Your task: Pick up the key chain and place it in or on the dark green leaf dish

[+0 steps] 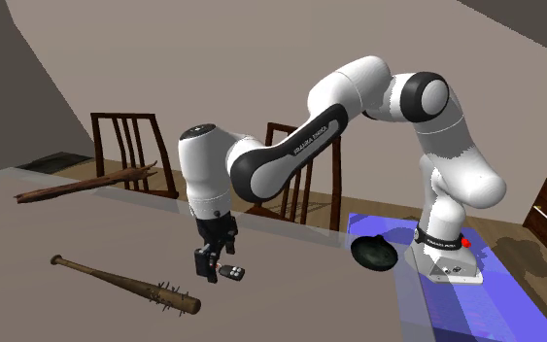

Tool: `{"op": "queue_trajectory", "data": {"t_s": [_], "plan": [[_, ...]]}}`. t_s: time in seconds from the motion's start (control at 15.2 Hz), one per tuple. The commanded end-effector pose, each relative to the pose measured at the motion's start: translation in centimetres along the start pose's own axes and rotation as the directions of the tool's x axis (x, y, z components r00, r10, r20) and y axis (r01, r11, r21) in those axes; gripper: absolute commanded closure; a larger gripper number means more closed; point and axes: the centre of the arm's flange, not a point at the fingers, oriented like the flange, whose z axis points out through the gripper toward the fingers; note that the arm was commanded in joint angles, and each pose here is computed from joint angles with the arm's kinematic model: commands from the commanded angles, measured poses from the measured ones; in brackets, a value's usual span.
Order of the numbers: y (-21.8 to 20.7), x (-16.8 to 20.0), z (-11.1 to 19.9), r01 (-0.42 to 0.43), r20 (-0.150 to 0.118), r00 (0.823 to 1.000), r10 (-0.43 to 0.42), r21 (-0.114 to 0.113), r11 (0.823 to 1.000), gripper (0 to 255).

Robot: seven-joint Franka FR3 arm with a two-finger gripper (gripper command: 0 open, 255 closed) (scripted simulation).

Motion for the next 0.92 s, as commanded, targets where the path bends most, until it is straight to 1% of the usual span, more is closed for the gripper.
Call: {"op": "queue_trajectory", "data": {"t_s": [0.0, 0.26, 0.33, 0.86], "plan": [[0.02, 0.01, 0.05, 0.0, 0.0, 1.0, 0.0, 0.0, 1.0, 0], [0.02, 0.01, 0.04, 0.0, 0.0, 1.0, 0.0, 0.0, 1.0, 0], [0.02, 0.01, 0.04, 0.0, 0.0, 1.0, 0.0, 0.0, 1.0, 255], [0.02, 0.01, 0.04, 0.0, 0.0, 1.0, 0.0, 0.0, 1.0, 255]]}}
